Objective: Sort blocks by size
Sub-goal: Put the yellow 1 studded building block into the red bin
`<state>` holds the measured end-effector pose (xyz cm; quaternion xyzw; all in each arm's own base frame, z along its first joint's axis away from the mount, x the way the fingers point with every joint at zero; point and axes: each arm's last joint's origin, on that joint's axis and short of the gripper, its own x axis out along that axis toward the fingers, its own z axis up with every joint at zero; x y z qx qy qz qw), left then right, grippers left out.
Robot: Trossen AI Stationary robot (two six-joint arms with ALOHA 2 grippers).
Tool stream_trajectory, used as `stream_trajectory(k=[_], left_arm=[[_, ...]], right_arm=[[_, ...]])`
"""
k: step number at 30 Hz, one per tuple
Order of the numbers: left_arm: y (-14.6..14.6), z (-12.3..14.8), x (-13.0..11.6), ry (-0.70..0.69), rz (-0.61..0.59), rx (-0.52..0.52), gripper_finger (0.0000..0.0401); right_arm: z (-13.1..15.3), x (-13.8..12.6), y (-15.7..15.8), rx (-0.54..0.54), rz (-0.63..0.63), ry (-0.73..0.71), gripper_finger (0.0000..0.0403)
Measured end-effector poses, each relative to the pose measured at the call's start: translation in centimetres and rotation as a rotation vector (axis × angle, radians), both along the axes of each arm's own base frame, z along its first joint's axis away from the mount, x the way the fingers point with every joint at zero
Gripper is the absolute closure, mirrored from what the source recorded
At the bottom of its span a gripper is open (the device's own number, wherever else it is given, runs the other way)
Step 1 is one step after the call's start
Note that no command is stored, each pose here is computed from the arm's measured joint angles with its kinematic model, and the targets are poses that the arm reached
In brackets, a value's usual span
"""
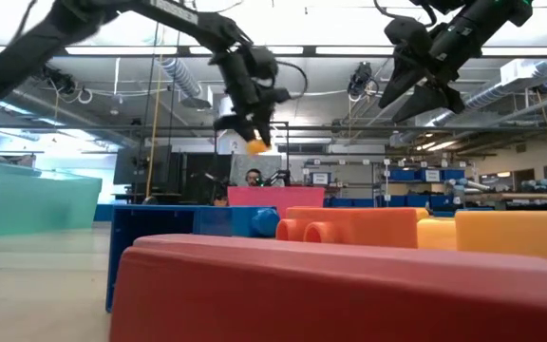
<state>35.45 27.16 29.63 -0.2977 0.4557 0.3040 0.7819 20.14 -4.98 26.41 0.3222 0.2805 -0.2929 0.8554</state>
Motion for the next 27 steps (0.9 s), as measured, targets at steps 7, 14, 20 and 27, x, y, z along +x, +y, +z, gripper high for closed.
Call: stream_trajectory(k=[7,14,20,27], left_arm=[[0.3,-4.2,1.8,0.089,-0.03,-0.066,0.0236],[0.3,-6.8,2.7,0.154,-0.103,-0.08,0.022],[0.3,-6.8,2.8,0.151,-0.106,-0.072,0.0198],[0.5,-3.9,1.9,0.185,-0.12,-0.069,0.0193]], right_arm=[[0.0,0.0,0.0,0.035,-0.033,-0.017,0.0192],[0.0,0.0,0.0,0.041,-0.04,-0.02,0.0192],[0.0,0.0,0.0,0.04,-0.039,-0.019,0.0192],[0.0,0.0,0.0,0.01,-0.009,-0.005,0.0192]])
